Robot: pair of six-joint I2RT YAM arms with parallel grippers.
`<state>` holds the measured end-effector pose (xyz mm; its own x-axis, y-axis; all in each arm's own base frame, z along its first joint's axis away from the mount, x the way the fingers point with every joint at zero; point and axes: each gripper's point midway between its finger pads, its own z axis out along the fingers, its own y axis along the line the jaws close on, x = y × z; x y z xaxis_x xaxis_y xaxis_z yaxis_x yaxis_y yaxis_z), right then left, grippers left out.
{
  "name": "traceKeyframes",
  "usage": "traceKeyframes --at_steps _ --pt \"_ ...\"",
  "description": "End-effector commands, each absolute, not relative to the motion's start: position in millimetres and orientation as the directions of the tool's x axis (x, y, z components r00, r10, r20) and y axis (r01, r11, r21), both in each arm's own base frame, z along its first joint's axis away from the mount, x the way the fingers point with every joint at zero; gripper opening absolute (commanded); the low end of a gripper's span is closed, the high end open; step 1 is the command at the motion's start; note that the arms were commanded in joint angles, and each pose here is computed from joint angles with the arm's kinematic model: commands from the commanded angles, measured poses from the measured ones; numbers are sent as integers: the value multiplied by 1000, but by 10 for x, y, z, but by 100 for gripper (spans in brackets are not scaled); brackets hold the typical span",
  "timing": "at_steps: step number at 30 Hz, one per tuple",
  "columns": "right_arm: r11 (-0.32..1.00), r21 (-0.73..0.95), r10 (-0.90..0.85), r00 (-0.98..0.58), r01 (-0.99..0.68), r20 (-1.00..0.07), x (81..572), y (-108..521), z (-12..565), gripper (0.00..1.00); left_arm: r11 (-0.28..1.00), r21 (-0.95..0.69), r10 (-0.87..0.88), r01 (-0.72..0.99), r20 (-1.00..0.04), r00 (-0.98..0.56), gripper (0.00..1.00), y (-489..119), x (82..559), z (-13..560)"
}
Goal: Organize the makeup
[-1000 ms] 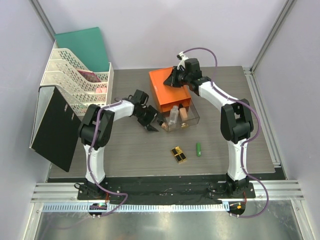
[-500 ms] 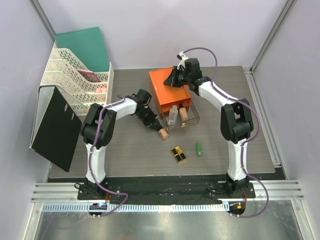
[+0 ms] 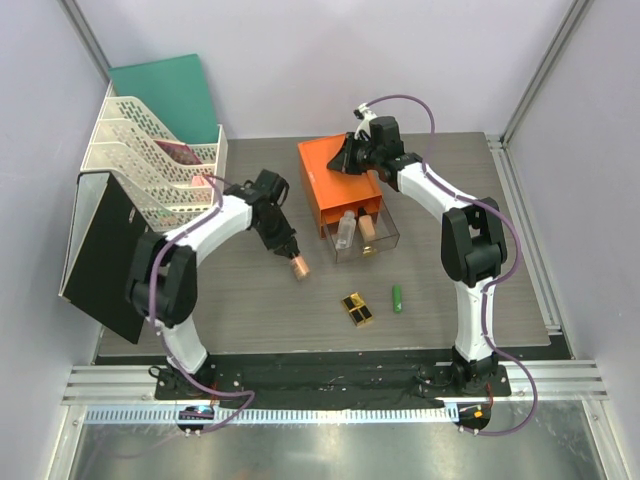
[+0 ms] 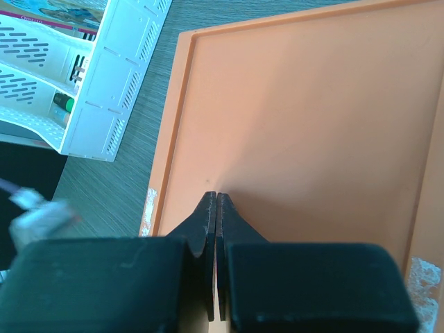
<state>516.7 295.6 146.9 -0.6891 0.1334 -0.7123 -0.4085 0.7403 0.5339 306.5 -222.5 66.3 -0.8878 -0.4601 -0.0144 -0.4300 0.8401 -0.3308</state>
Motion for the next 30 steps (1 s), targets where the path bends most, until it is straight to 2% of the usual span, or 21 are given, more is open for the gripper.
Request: traceKeyframes --at_steps 1,4,7,8,10,15,21,26,30 --pt "904 406 -36 -971 -132 -237 4112 2457 -334 1 838 -459 -449 -295 -272 -851 0 -2159 3401 1539" --pt "904 407 -32 -972 -128 -233 4112 2453 -340 1 792 -582 -468 -187 -380 -798 0 -2274 3611 2029" --pt "904 407 -35 -971 -131 -235 4109 2459 -336 1 727 -683 -461 -69 -412 -786 0 -2497 3760 2418" --pt "904 408 -35 -972 -130 -232 4101 2459 -347 1 715 -698 -436 -45 -394 -809 0 -2603 3781 2391" --pt "904 408 -33 -973 -127 -230 4097 2450 -348 1 704 -710 -410 23 -432 -804 0 -2736 3891 2558" --pt "904 407 -34 -972 -129 -233 4095 2446 -337 1 700 -709 -338 86 -435 -834 0 -3081 4018 2511" --pt "905 406 -34 -972 -128 -231 4087 2442 -338 1 705 -683 -247 189 -487 -838 0 -3426 4028 2635" --pt "905 406 -37 -972 -130 -230 4083 2448 -342 1 784 -574 -113 237 -507 -855 0 -3643 3881 2310" --pt "905 406 -37 -972 -130 -230 4076 2445 -340 1 766 -592 -87 250 -481 -872 1 -3824 3808 2202"
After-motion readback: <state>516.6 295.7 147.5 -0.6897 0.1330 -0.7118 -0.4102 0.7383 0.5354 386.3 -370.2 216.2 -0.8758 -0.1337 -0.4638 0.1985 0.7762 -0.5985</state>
